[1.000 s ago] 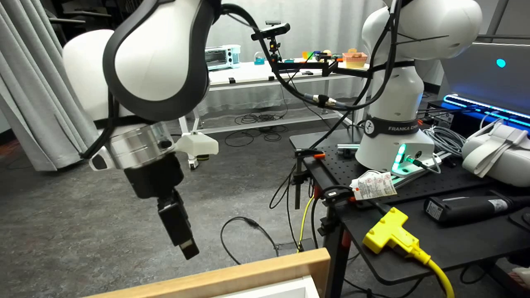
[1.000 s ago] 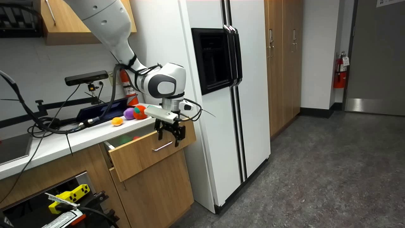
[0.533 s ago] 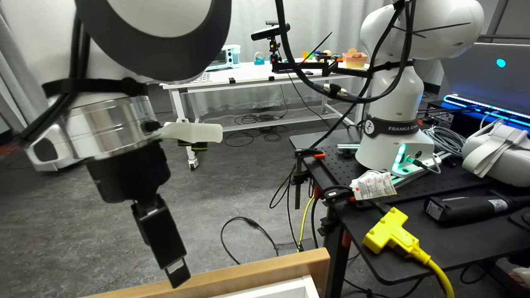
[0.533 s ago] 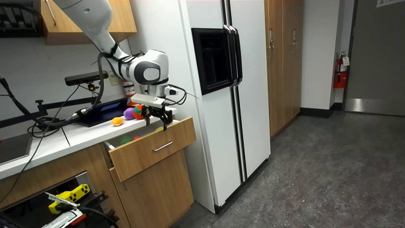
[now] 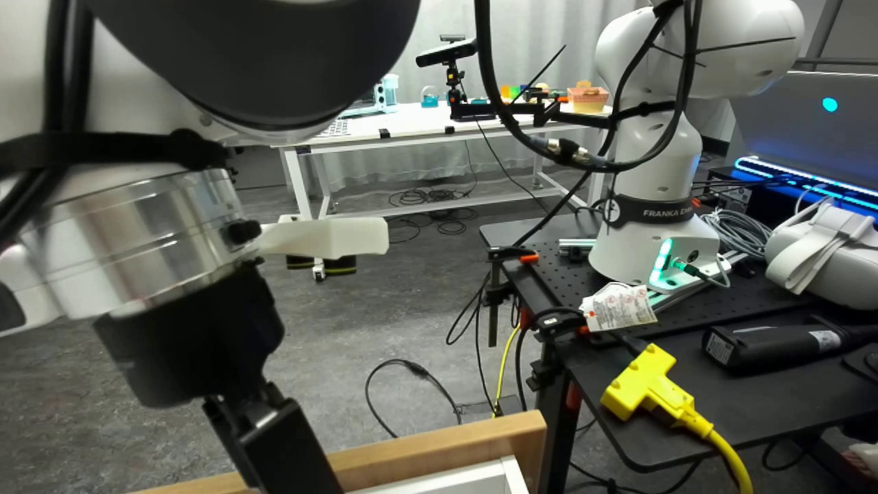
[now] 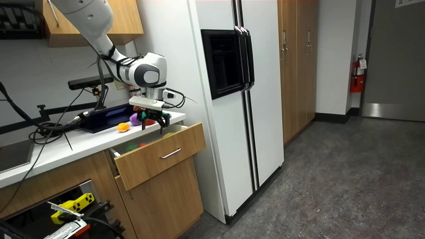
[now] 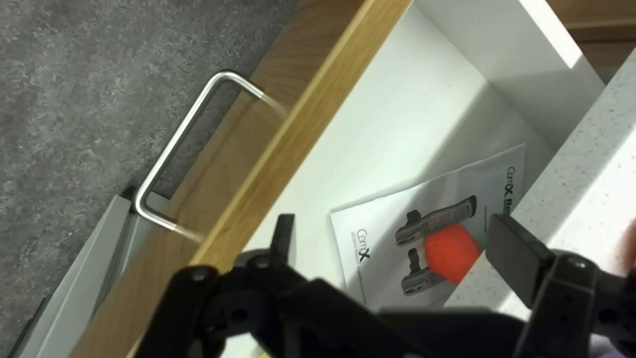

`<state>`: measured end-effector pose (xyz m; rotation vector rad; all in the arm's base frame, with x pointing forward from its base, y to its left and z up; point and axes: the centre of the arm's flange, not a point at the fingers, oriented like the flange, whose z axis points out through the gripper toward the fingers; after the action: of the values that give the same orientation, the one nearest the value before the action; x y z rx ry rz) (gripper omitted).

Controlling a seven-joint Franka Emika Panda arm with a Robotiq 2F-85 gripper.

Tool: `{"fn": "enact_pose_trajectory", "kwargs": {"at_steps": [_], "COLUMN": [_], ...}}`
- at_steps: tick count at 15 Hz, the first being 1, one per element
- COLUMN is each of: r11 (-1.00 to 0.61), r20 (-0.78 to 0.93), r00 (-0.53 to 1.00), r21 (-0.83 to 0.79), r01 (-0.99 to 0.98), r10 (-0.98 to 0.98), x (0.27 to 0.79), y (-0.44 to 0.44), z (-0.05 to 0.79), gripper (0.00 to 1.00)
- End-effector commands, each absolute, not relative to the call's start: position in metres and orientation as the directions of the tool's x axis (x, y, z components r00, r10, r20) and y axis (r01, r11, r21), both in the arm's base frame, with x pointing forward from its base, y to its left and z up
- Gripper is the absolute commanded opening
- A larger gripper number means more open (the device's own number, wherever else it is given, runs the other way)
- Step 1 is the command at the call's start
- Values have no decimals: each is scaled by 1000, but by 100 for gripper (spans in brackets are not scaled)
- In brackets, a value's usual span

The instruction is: Open the drawer on the right

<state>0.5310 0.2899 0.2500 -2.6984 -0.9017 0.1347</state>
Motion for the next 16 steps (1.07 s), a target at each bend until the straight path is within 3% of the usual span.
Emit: {"fn": "enact_pose_trajectory", "kwargs": {"at_steps": [1, 9, 16], "r11": [-730, -743, -784], "r20": [-40, -140, -284], "r00": [767, 747, 731], "r21": [-341, -325, -202], "r01": [592, 585, 587], "r10": [641, 650, 620], "x": [539, 539, 532], "y": [297, 282, 233], "z": [231, 202, 214], "gripper": [68, 4, 0]}}
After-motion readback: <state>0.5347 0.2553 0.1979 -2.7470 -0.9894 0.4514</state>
